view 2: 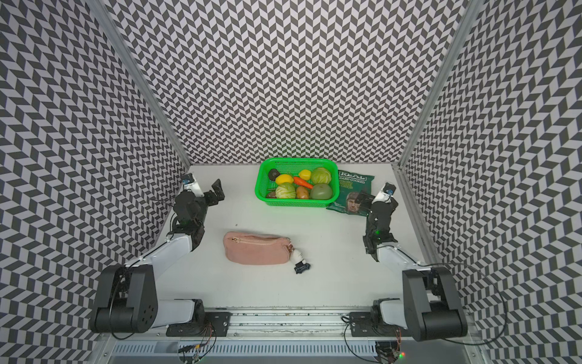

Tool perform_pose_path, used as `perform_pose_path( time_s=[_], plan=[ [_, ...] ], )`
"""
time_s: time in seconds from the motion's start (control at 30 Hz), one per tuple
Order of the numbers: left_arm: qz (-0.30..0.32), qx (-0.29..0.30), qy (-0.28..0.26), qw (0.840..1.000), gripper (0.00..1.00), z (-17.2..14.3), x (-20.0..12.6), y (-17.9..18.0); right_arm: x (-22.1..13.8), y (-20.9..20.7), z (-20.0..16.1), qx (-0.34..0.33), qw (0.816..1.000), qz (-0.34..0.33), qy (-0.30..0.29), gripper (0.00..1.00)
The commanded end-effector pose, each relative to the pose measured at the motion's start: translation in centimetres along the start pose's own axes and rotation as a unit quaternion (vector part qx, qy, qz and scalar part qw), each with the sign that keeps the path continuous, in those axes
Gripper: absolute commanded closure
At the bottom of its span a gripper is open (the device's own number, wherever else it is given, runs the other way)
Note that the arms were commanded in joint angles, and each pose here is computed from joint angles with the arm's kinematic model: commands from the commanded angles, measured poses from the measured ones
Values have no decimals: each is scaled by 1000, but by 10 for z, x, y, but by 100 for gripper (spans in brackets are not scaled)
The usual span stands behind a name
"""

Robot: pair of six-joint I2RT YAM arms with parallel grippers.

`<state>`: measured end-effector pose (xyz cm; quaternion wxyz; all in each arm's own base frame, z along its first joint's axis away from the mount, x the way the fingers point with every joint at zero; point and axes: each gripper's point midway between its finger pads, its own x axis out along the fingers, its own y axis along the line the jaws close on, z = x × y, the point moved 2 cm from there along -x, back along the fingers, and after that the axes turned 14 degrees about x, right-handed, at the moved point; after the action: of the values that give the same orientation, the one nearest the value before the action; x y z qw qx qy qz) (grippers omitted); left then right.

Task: Remove the decoration from the bag
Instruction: Adjust the bag at the center of the board.

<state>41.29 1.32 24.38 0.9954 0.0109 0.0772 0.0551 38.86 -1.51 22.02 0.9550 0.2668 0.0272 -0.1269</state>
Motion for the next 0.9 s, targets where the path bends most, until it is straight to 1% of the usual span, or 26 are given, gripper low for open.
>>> perform_pose_path(
  time_s=[0.0,0.07,0.13,0.23,0.37,0.43,0.53,0.67,0.77,0.87],
  plan=[
    [-28,-68,104,992,0,-17,-16,-14,-11,7,-29,56,992,20,113,0],
    [-60,-92,114,987,0,-10,-31,-29,-25,25,-34,68,984,80,144,0],
    [-93,-112,126,981,0,-6,-49,-49,-40,40,-41,76,973,126,178,0],
    [-138,-138,152,969,0,-8,-82,-81,-64,63,-58,74,952,177,239,1],
    [-192,-183,180,947,0,-15,-125,-115,-102,91,-89,56,920,227,316,2],
    [-217,-202,192,935,0,-19,-147,-128,-121,103,-101,48,905,247,343,2],
    [-260,-218,206,918,0,-26,-180,-146,-150,115,-118,52,878,281,383,2],
    [-300,-224,238,896,0,-51,-211,-163,-177,125,-132,54,850,309,423,2],
    [-330,-216,247,885,0,-68,-231,-174,-187,131,-136,55,839,318,439,3],
    [-357,-217,241,876,0,-77,-249,-182,-194,135,-142,62,827,321,457,3]
  ],
)
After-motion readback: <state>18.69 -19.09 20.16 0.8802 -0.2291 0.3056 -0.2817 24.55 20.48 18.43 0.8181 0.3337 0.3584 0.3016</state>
